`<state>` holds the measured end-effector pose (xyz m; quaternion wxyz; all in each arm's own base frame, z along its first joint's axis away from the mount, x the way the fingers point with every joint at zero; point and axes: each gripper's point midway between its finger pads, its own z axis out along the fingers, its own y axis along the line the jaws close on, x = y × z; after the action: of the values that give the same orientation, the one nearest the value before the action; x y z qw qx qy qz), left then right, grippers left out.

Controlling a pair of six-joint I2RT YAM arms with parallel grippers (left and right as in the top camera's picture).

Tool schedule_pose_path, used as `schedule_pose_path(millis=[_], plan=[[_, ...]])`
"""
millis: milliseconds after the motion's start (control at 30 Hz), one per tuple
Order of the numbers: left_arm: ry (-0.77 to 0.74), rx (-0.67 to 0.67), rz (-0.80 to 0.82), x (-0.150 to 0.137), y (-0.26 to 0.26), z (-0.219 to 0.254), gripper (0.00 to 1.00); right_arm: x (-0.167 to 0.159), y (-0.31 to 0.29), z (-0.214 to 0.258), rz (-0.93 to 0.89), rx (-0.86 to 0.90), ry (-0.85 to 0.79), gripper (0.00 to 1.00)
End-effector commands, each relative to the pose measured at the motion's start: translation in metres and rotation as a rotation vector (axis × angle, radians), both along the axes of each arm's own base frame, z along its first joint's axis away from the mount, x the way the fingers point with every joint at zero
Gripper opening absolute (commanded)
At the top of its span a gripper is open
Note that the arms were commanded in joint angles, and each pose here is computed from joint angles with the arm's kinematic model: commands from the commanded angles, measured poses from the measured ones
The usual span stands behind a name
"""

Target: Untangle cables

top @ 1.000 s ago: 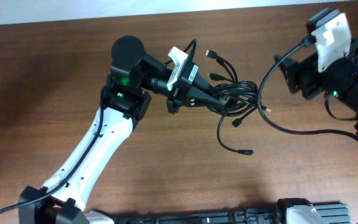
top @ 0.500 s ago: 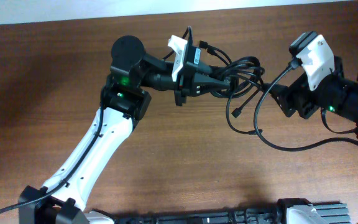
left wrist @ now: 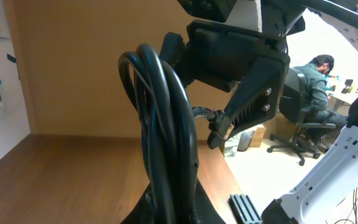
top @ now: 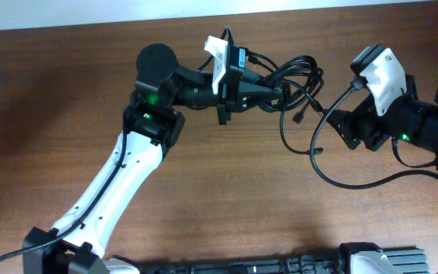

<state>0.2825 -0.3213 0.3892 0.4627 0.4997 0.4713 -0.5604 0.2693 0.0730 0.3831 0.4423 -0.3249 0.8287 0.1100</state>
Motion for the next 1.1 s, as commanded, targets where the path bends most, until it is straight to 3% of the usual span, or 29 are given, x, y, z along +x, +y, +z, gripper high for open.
schedule_pose_path(millis=[0,267,567,633,767,1067], plan=[[-0.011,-0.001,-0.029,-0.007,0.004,0.004,0.0,0.005,0.002,0.013,0.021,0.006,-0.063,0.82],[-0.017,0.015,-0.124,-0.024,0.006,0.001,0.0,0.023,0.003,0.04,-0.002,0.044,-0.179,0.82],[-0.019,0.014,-0.157,-0.034,-0.002,0.001,0.0,0.021,0.009,0.044,0.035,0.07,-0.189,0.82],[-0.019,0.014,-0.156,-0.034,-0.002,0.001,0.0,0.019,0.013,0.044,0.057,0.078,-0.189,0.78],[-0.019,0.014,-0.156,-0.034,-0.002,0.001,0.0,0.016,0.016,0.045,0.081,0.087,-0.189,0.57],[-0.026,0.011,-0.156,-0.034,-0.002,0.002,0.0,0.003,0.035,0.052,0.215,0.141,-0.212,0.59]])
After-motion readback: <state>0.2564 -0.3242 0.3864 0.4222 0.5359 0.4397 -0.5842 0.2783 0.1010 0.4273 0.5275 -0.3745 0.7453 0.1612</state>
